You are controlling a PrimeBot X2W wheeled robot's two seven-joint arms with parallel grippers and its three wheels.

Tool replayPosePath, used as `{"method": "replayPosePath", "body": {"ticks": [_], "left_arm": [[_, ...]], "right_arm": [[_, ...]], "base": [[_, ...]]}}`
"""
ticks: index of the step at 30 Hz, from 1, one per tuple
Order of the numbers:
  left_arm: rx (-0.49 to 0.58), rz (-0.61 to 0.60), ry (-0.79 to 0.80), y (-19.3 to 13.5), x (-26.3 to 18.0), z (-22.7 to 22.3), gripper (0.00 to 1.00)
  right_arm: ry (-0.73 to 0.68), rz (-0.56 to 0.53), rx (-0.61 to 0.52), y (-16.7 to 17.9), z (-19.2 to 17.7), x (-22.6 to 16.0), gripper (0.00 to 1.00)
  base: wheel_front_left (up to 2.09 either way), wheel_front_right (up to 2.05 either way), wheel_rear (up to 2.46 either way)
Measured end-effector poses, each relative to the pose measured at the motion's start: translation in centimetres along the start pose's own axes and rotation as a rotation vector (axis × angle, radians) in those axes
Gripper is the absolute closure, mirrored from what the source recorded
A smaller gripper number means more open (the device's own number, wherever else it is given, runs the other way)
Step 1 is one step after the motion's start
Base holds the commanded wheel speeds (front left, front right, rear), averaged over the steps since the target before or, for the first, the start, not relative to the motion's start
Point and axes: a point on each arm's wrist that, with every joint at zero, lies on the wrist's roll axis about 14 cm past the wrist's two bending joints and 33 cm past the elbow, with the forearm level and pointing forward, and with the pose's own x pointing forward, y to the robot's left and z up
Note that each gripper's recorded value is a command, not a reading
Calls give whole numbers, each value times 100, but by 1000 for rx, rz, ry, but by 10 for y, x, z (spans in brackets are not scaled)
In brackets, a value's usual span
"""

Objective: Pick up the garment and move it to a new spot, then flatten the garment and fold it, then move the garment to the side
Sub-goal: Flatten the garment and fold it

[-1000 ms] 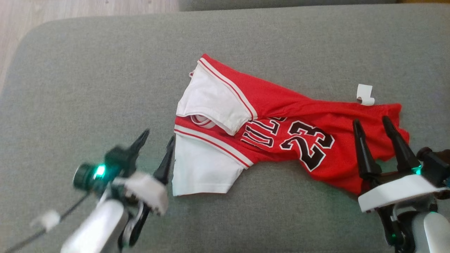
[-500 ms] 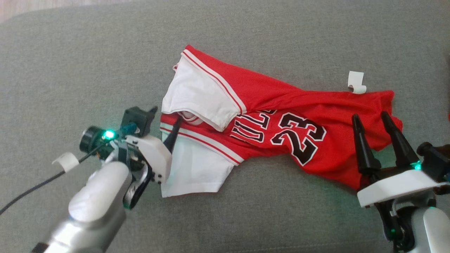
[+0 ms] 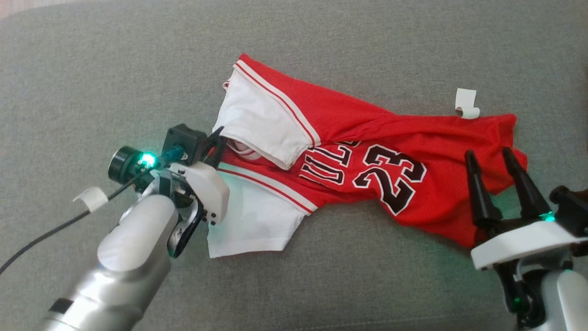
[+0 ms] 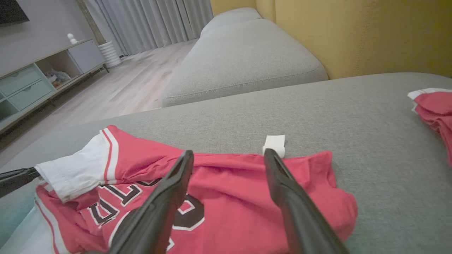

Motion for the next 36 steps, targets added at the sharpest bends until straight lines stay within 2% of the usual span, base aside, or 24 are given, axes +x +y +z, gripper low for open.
{"method": "replayPosePath", "body": {"ticks": [4,8,13,19,22,23,24,28,31,34,36], "left_arm": [[1,0,-24,1,3,6,100],[-4,6,-35,2,7,8,100],[-15,21,-61,6,6,11,100],[-21,43,-102,12,3,17,100],[-26,51,-119,14,-1,20,100],[-26,51,-119,14,-1,20,100],[-26,54,-128,15,-2,21,100],[-23,64,-181,16,-7,33,100],[-11,81,-248,19,-14,51,100],[-1,118,-349,27,-28,78,100],[25,147,-431,33,-42,102,100]], "right_arm": [[17,-55,0,-22,-2,5,0],[89,-118,-31,-58,-12,19,0],[177,-134,-56,-79,-23,47,0],[414,-142,-72,-92,-66,64,0],[501,-136,-65,-93,-74,69,0],[501,-136,-65,-93,-74,69,53],[520,-135,-61,-93,-72,72,100],[533,-113,-41,-86,-68,78,100],[462,-98,-47,-82,-55,79,100],[306,-79,-69,-80,-16,83,100],[147,-57,-91,-75,30,87,100]], "base": [[0,0,0],[0,0,0],[0,0,0],[0,0,0],[0,0,0],[0,0,0],[0,0,0],[0,0,0],[0,0,0],[0,0,0],[0,0,0]]}}
